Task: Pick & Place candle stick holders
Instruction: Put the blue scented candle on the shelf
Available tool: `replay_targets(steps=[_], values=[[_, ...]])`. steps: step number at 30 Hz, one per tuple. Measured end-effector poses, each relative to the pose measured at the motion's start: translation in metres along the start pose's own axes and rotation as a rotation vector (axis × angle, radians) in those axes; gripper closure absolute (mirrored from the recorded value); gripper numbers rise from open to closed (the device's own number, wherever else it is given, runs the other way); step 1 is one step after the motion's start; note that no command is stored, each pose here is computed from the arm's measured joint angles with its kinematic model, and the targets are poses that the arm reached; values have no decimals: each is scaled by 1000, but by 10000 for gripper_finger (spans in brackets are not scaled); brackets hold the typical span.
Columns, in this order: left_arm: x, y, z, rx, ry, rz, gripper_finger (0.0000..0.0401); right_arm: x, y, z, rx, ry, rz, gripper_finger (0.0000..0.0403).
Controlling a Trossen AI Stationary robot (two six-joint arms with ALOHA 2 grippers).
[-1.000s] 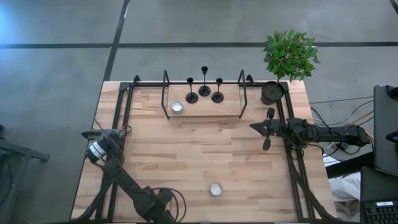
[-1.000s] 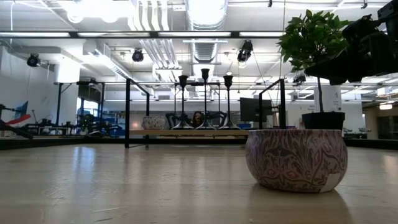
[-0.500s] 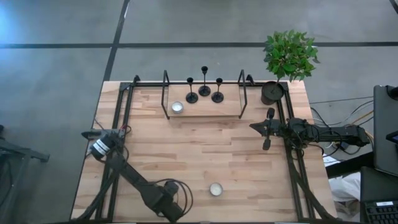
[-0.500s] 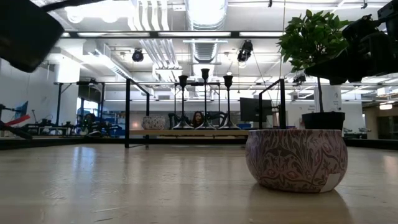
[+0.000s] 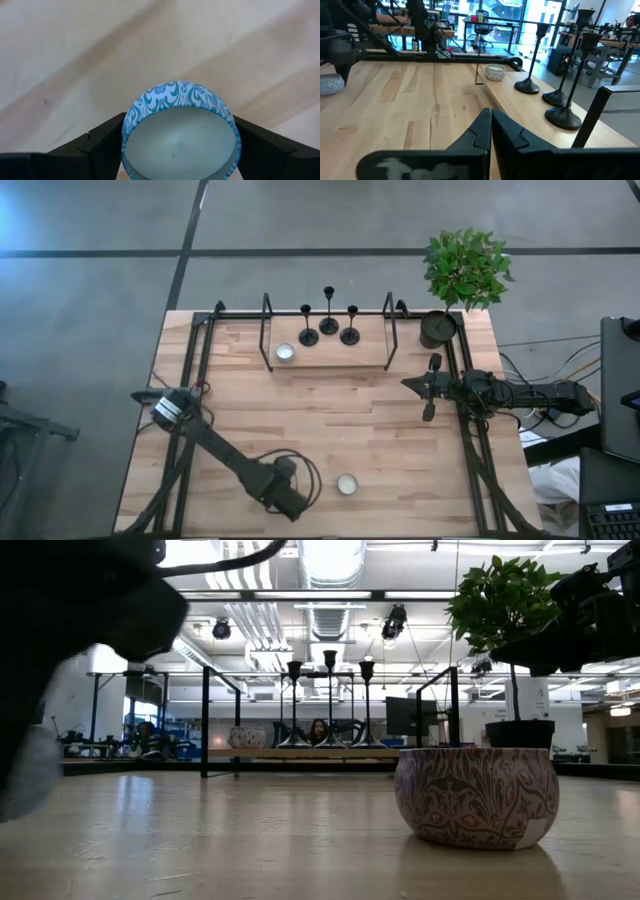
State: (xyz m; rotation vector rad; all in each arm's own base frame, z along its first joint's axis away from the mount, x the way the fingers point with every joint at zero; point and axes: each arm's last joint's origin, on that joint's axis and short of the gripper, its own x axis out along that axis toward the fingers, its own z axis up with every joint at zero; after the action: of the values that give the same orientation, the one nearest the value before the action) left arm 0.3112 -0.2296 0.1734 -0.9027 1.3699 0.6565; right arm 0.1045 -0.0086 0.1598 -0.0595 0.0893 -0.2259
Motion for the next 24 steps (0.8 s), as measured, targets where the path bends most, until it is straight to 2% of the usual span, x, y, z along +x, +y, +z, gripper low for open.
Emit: replay_targets(steps=[7,17,24], values=[[-10,-1,30,-98,-41,-30,91,0,0,0,0,0,0,394],[-29,4,76,-66,-127,-54,91,0,0,0,0,0,0,394],[-44,18,120,-153,-148,-40,91,0,0,0,0,0,0,394]])
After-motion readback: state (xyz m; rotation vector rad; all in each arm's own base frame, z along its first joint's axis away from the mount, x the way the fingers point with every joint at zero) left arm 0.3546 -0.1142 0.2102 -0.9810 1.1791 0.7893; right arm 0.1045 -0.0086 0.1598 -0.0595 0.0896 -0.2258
